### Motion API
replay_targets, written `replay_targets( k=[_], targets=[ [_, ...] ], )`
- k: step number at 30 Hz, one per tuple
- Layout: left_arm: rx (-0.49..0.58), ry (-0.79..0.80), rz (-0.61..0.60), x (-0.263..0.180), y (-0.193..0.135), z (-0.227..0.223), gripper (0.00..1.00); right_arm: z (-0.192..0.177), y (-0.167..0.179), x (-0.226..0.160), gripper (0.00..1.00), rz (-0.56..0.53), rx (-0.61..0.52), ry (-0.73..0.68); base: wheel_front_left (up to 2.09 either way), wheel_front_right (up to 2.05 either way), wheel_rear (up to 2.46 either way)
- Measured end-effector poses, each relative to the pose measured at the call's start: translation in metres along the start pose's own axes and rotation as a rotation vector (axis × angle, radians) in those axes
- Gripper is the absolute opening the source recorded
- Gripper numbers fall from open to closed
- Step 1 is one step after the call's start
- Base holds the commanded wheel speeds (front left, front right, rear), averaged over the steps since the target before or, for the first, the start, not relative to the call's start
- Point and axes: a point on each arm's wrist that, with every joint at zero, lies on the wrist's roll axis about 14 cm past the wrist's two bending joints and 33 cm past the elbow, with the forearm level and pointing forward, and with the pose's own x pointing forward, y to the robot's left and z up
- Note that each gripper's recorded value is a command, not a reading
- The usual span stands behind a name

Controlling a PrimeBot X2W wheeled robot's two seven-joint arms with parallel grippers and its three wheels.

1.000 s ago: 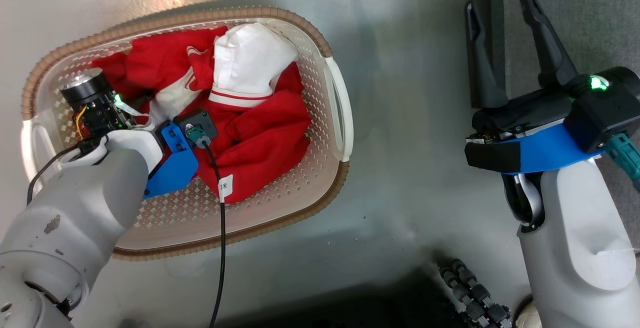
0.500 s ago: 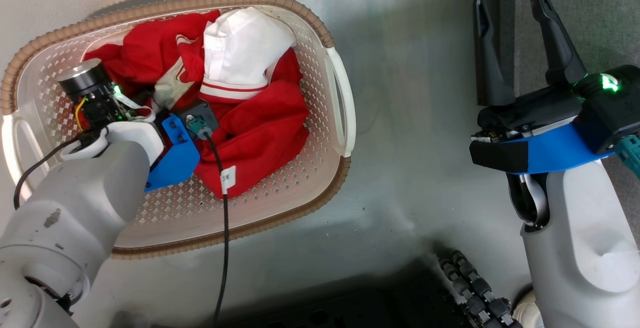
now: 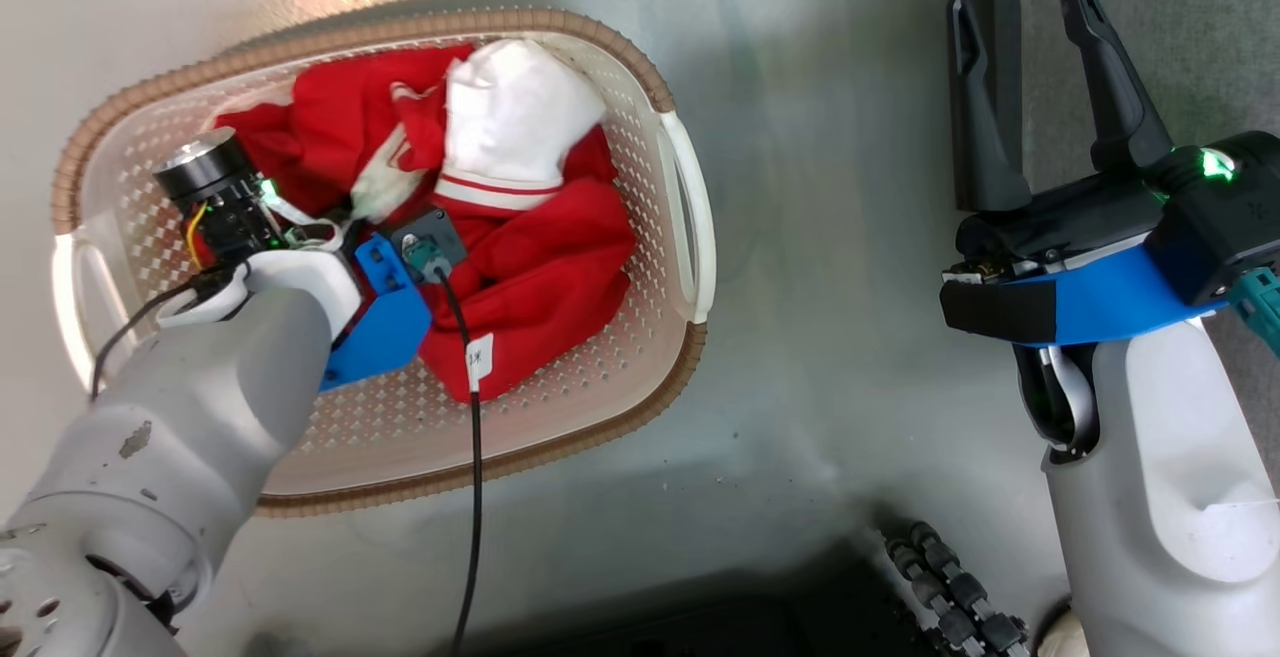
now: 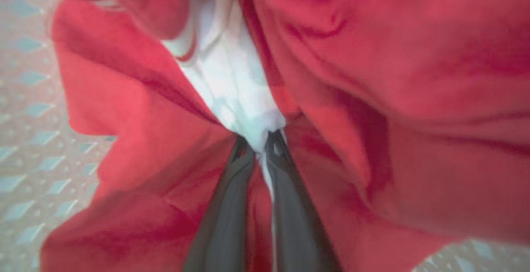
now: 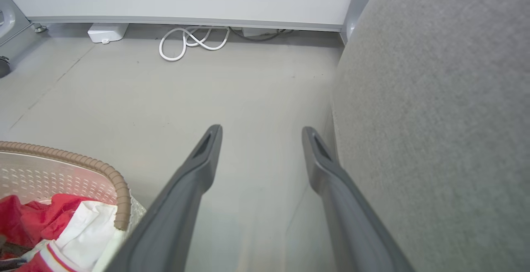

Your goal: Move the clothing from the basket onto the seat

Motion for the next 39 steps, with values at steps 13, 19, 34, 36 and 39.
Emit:
replay_targets(
  k=[13,19,34,36,39],
  targets=[
    [-0.114,-0.155,0.082,-0.039,0.02,0.039,0.0,0.036,0.008,0.003,1.0,0.016,-0.002,-0.073,0.0,0.0,0.0],
    [-0.154,-0.232,0.122,-0.065,0.024,0.055,0.0,0.058,0.015,0.002,1.0,0.03,-0.003,-0.116,0.0,0.0,0.0],
    [-0.279,-0.433,0.274,-0.14,0.031,0.088,0.0,0.105,0.028,-0.016,1.0,0.062,-0.006,-0.196,0.0,0.0,0.0],
    [-0.294,-0.457,0.29,-0.15,0.031,0.093,0.0,0.112,0.031,-0.02,1.0,0.068,-0.006,-0.207,0.0,0.0,0.0],
    [-0.326,-0.497,0.323,-0.166,0.033,0.099,0.0,0.121,0.033,-0.026,1.0,0.072,-0.004,-0.22,0.0,0.0,0.0]
  ],
)
